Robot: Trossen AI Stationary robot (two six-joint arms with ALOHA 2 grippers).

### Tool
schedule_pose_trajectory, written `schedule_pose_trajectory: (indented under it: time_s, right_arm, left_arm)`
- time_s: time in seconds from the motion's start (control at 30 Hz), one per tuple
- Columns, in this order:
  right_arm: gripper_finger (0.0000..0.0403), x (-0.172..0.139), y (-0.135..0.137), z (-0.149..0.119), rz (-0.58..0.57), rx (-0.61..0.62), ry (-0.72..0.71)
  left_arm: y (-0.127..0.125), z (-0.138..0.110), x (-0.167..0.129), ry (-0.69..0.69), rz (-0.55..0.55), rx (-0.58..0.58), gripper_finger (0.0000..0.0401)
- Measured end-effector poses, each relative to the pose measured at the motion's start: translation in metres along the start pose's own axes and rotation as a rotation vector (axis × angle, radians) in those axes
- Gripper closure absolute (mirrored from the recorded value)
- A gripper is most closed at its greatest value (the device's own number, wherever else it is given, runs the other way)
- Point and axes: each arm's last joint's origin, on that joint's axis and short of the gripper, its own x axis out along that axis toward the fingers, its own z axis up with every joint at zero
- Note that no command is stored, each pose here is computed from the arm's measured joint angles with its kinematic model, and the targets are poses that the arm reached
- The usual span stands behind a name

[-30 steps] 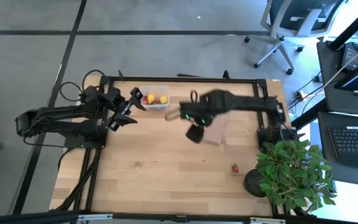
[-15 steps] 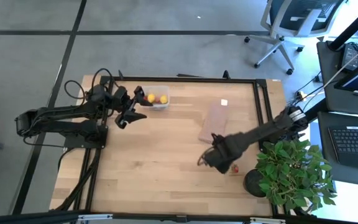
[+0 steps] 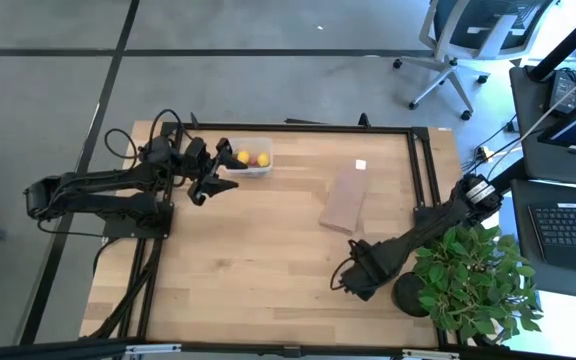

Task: Pick and placing Produce into tupperware
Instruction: Put the strawberry into the transparent bin

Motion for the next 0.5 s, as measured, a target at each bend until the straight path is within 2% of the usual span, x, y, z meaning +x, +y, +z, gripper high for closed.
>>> schedule_pose_trajectory:
  time_s: [0.37, 0.5]
  right_arm:
    - [0.0159, -0.0026, 0.0069, 0.0010, 0.068, -0.027, -0.004]
    - [0.0132, -0.0026, 0.0066, 0.0011, 0.063, -0.033, -0.016]
  left_arm:
    - [0.0010, 0.0006, 0.0000, -0.018, 0.037, 0.001, 0.0147]
    - [0.0013, 0.0008, 0.0000, -0.023, 0.047, 0.001, 0.0147]
